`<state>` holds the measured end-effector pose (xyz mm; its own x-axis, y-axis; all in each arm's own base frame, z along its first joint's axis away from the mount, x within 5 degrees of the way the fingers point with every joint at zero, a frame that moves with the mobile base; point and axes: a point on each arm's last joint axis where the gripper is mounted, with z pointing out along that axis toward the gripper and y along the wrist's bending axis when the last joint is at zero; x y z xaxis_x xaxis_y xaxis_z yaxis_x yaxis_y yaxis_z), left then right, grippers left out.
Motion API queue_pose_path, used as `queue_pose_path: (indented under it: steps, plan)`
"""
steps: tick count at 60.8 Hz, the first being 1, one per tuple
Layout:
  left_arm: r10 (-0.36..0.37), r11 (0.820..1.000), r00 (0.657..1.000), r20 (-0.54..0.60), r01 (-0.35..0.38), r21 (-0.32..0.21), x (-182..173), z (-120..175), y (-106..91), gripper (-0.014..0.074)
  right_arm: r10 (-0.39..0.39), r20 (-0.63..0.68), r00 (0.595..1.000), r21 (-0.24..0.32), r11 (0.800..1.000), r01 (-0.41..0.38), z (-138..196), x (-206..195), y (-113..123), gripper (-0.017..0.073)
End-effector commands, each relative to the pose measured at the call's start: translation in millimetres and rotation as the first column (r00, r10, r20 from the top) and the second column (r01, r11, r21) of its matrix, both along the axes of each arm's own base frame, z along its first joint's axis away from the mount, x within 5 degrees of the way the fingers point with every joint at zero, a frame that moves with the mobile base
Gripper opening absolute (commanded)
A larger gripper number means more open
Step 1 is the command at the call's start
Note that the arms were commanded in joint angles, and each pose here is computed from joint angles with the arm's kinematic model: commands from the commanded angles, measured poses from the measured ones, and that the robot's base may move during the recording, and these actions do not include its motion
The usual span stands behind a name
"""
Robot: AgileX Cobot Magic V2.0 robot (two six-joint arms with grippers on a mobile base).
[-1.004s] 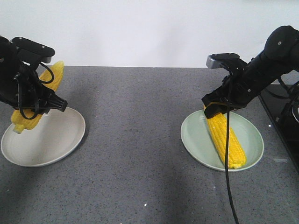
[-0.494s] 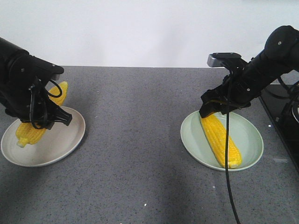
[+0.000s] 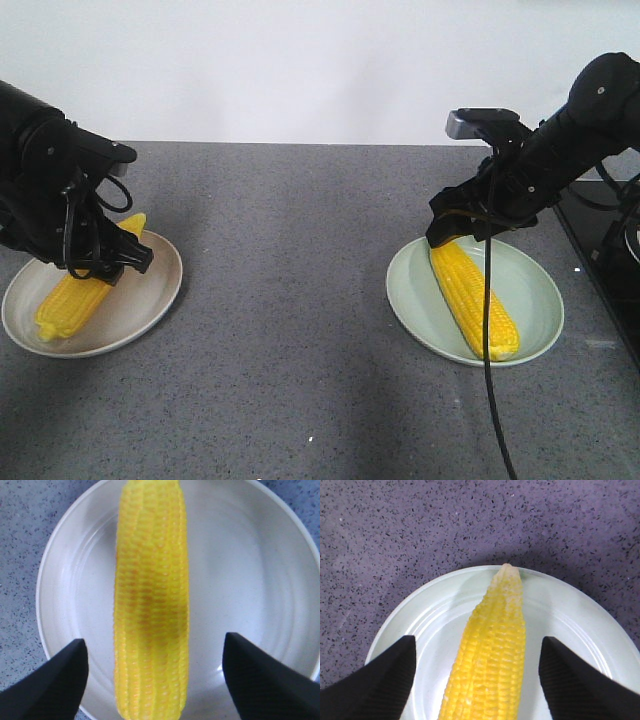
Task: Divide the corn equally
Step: 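Open both grippers and withdraw them from the cobs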
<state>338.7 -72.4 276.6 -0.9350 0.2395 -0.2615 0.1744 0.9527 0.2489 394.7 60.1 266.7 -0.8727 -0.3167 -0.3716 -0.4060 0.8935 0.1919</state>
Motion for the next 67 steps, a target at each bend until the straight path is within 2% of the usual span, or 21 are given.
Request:
queue_pose_path:
  steps: [1, 9, 15, 23, 32, 42, 50, 53, 55, 56, 59, 65, 66, 67]
  plan:
    - [-0.002, 1.0, 0.997, 0.072, 0.003, -0.008, -3.4, 21.2, 1.9, 0.0538, -0.014, 0.129, 0.992, 0.033, 0.999, 0.01, 39.1, -6.4, -0.1, 0.0507]
    - [-0.003, 1.0, 0.996, 0.089, 0.005, -0.016, -4.9, 26.2, 1.7, 0.0519, -0.02, 0.199, 0.98, 0.046, 0.999, 0.011, 60.7, -15.3, -0.5, 0.0487]
    - [-0.009, 0.999, 0.99, 0.141, 0.014, -0.033, -8.2, 37.1, 2.2, 0.0491, -0.007, 0.279, 0.96, 0.058, 0.998, -0.01, 82.7, -25.2, -0.2, 0.0428]
    - [-0.016, 0.997, 0.968, 0.252, 0.036, -0.073, -17.1, 61.1, 3.2, 0.0435, 0.015, 0.38, 0.925, 0.108, 0.992, -0.06, 115.2, -44.6, 3.4, 0.0251]
    - [-0.006, 0.981, 0.916, 0.402, 0.084, -0.177, -37.7, 98.4, 2.8, 0.0342, 0.059, 0.479, 0.876, 0.142, 0.979, -0.143, 146.5, -69.5, 7.6, -0.001]
    - [-0.021, 0.948, 0.833, 0.552, 0.191, -0.253, -67.7, 136.8, 3.1, 0.0174, 0.083, 0.562, 0.823, 0.171, 0.962, -0.213, 168.8, -99.9, 10.7, -0.0007]
    - [-0.032, 0.916, 0.741, 0.671, 0.29, -0.277, -97.7, 151.3, 5.7, 0.0027, 0.087, 0.626, 0.775, 0.171, 0.954, -0.245, 165.6, -135.5, 9.6, -0.0005]
    - [-0.04, 0.907, 0.714, 0.699, 0.319, -0.275, -108.7, 144.8, 7.3, -0.0009, 0.08, 0.649, 0.757, 0.164, 0.957, -0.241, 157.2, -150.0, 7.7, -0.0005]
    - [-0.031, 0.9, 0.703, 0.711, 0.33, -0.286, -115.4, 140.4, 8.1, -0.0008, 0.075, 0.646, 0.759, 0.165, 0.958, -0.235, 145.7, -158.4, 6.7, -0.0005]
    - [-0.028, 0.897, 0.692, 0.722, 0.337, -0.287, -121.1, 139.6, 9.4, -0.0008, 0.069, 0.665, 0.744, 0.163, 0.958, -0.235, 145.2, -165.6, 5.8, -0.0005]
    - [-0.006, 0.886, 0.676, 0.737, 0.346, -0.31, -132.8, 128.3, 11.5, -0.0008, 0.065, 0.681, 0.729, 0.153, 0.961, -0.228, 130.9, -182.2, 3.5, -0.0005]
    - [0.029, 0.871, 0.665, 0.746, 0.35, -0.345, -157.0, 95.4, 17.2, -0.0008, 0.01, 0.714, 0.7, 0.158, 0.972, -0.174, 100.5, -214.3, -3.2, -0.0005]
    - [0.032, 0.87, 0.674, 0.738, 0.344, -0.352, -160.1, 85.2, 17.9, -0.0008, 0.001, 0.714, 0.7, 0.16, 0.973, -0.165, 92.7, -221.0, -4.4, -0.0005]
    - [0.044, 0.865, 0.663, 0.747, 0.348, -0.36, -164.6, 81.9, 19.0, -0.0008, -0.013, 0.718, 0.696, 0.162, 0.975, -0.149, 88.0, -224.6, -5.9, -0.0005]
